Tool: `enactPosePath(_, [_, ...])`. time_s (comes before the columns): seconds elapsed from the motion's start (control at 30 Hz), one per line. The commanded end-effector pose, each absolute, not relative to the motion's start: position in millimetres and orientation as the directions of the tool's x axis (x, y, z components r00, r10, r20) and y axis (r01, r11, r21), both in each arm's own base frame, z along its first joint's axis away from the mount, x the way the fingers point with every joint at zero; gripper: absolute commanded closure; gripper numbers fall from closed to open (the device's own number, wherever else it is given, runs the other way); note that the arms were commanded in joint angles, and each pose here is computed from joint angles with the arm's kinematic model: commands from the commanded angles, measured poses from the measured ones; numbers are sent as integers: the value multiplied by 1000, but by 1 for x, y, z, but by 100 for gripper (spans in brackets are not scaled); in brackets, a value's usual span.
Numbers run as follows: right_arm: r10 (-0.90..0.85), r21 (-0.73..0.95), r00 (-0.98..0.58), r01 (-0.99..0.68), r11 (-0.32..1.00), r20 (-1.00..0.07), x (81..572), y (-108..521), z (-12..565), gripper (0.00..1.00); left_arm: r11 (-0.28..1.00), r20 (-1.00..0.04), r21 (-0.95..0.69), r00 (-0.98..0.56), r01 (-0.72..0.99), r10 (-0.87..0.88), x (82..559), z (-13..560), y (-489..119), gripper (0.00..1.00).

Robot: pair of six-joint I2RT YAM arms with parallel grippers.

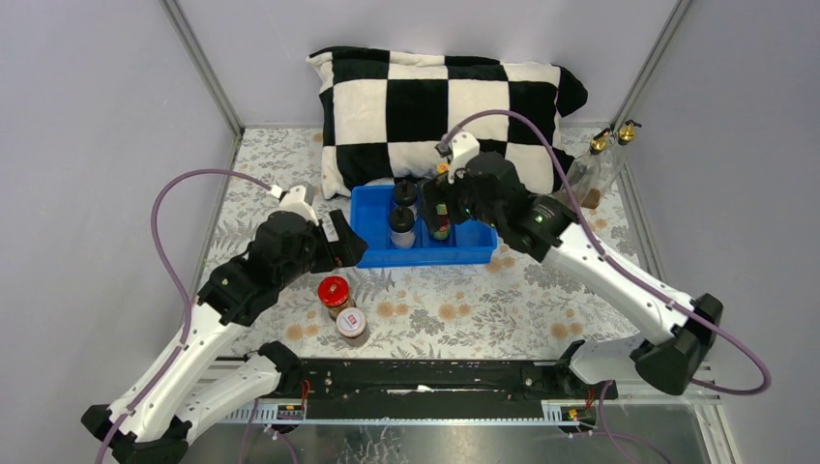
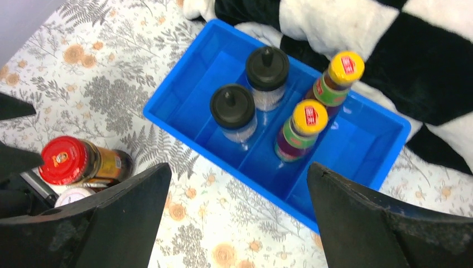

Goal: Organize the condiment bottles
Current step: Pick up the bottle from the center of the board.

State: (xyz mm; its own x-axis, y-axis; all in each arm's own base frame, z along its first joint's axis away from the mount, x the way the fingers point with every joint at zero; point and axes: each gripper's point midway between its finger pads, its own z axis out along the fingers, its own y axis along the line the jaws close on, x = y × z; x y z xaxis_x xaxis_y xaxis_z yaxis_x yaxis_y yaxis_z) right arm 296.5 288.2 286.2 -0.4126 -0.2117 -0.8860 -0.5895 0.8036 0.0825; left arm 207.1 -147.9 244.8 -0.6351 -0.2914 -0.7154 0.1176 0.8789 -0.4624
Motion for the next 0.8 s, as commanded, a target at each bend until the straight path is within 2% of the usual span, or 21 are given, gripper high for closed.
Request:
enactPosePath(0.0, [-180,94,-423,-550,830,-888,282,264,280,0,869,-753,-465,-592,171,-286,220,261,-158,1])
enactPosePath(0.47, [-169,108,-476,-501,859,-863,251,225,229,0,874,-748,-454,-608,174,-268,237,248,-172,1])
enactPosePath(0.77, [-154,131,-496,-494,860,-855,243,221,216,0,873,-739,-455,-621,174,-261,242,241,-177,1])
